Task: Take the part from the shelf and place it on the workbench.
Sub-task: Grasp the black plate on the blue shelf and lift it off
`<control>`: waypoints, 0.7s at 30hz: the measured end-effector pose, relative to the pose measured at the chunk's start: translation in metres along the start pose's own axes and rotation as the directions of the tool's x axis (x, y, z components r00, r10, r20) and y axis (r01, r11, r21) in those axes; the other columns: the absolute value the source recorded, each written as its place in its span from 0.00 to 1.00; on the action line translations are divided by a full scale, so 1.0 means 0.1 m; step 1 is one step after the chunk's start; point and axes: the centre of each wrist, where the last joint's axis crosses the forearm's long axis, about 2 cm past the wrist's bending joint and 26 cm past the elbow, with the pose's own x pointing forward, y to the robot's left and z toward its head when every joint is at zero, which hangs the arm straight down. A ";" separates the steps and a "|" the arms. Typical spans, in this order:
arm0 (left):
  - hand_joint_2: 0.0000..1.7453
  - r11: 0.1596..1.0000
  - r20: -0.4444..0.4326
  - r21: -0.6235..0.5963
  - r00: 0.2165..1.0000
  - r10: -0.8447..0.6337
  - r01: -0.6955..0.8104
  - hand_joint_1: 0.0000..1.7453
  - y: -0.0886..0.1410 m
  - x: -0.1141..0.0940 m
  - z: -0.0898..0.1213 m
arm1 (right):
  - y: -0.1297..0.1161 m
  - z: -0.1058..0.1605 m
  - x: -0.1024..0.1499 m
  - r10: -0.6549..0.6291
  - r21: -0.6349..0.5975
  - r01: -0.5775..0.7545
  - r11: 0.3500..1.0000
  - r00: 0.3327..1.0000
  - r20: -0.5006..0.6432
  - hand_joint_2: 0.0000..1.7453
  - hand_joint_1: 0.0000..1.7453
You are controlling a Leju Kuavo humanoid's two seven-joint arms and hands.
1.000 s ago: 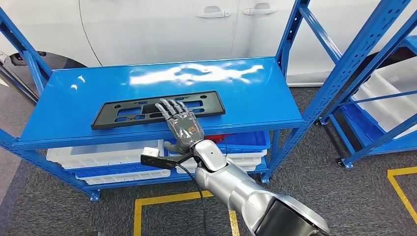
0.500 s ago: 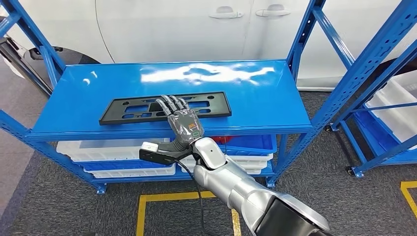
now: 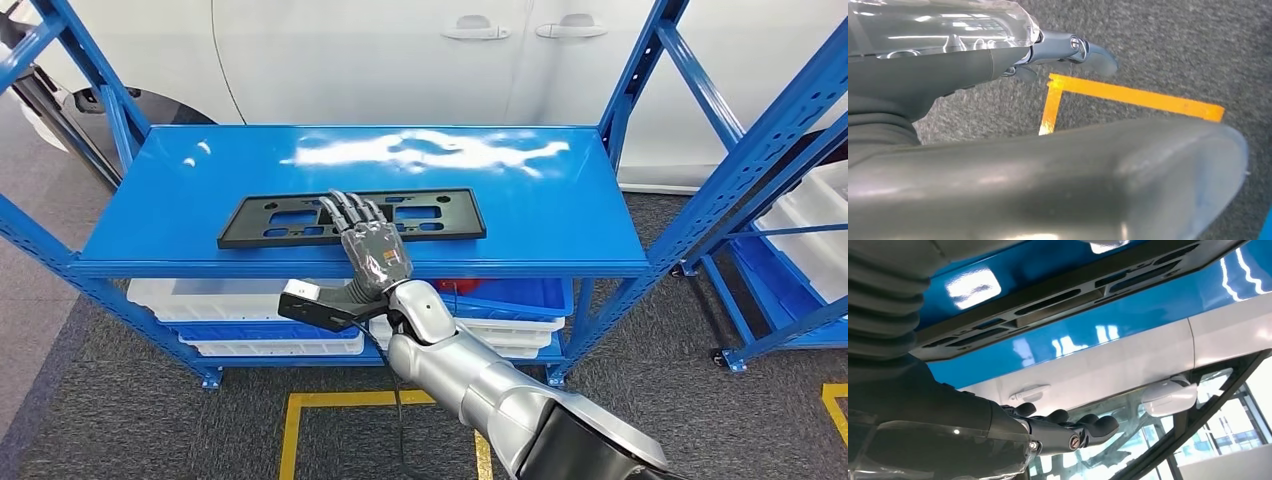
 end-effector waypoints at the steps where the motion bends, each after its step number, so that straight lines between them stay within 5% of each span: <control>1: 0.00 1.000 -0.001 -0.001 1.000 -0.001 0.001 0.00 0.00 0.00 0.00 | 0.00 0.00 0.00 0.009 -0.004 -0.009 1.000 1.000 -0.002 1.00 0.00; 16: 0.00 1.000 -0.006 -0.009 1.000 -0.013 0.013 0.00 -0.02 0.02 -0.01 | 0.00 0.01 -0.09 0.085 0.008 -0.085 0.996 0.996 -0.004 1.00 0.00; 21: 0.00 0.999 -0.019 -0.017 0.999 -0.029 0.028 0.00 -0.03 0.03 -0.01 | 0.04 0.05 -0.08 0.305 0.018 -0.306 0.952 0.952 0.037 1.00 0.00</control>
